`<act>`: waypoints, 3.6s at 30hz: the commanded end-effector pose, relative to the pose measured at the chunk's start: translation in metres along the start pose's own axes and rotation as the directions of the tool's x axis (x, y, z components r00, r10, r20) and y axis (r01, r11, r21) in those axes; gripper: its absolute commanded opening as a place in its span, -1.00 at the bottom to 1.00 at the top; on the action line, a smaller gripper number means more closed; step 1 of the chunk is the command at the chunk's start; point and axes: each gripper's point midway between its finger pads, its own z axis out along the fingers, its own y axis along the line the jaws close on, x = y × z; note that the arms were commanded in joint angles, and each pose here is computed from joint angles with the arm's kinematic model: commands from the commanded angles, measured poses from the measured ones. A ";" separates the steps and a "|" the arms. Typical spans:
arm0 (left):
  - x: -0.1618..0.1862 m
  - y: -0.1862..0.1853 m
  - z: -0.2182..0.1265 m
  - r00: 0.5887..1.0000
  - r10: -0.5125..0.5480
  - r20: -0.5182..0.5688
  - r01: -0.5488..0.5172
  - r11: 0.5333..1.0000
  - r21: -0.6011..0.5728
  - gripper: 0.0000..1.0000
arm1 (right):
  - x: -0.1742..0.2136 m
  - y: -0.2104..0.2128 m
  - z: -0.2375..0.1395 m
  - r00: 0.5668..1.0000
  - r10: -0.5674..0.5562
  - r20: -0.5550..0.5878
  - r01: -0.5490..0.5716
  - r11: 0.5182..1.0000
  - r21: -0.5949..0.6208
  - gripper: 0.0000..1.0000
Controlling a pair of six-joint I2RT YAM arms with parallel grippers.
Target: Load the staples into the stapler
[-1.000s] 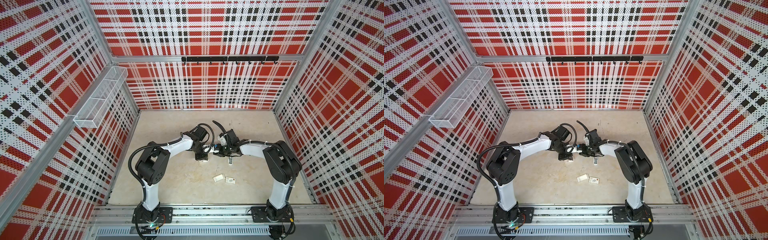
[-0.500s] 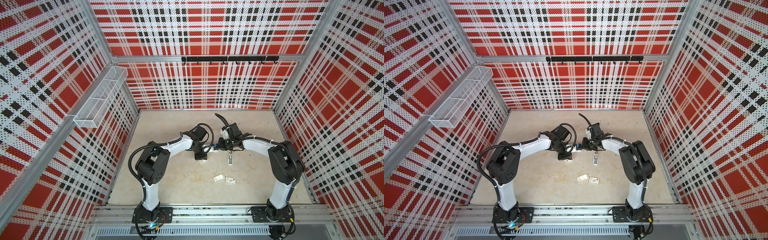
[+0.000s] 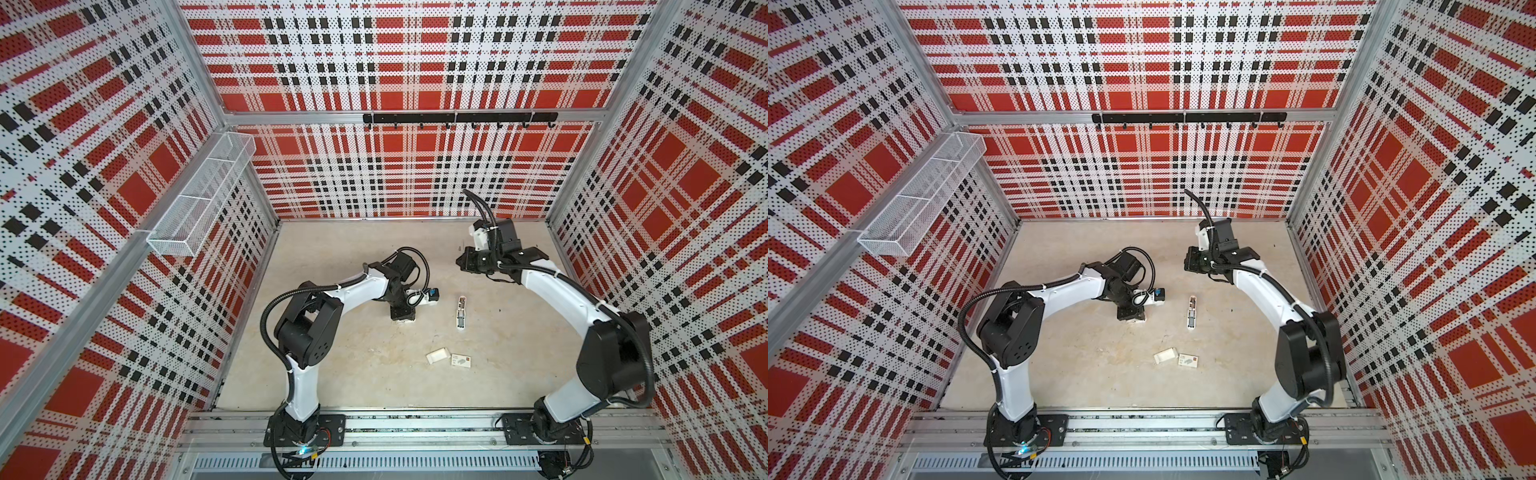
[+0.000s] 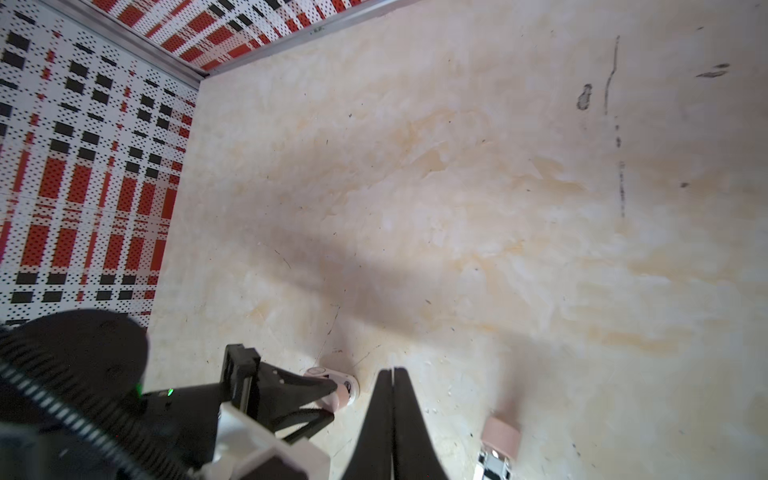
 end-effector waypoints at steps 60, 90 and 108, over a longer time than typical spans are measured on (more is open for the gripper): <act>0.070 -0.035 0.058 0.890 0.078 -0.449 -0.015 0.990 0.143 -0.67 | 0.108 -0.050 -0.067 0.999 0.048 -0.001 -0.048 0.990 0.136 -0.88; 0.037 -0.013 -0.008 0.939 0.032 -0.343 -0.036 0.999 -0.007 -0.59 | 0.117 -0.060 -0.063 0.998 0.057 -0.004 -0.056 0.986 0.156 -0.74; 0.026 -0.015 -0.016 0.954 0.023 -0.299 -0.029 0.999 -0.017 -0.32 | 0.133 -0.062 -0.031 0.998 0.048 -0.051 -0.043 0.995 0.091 -0.12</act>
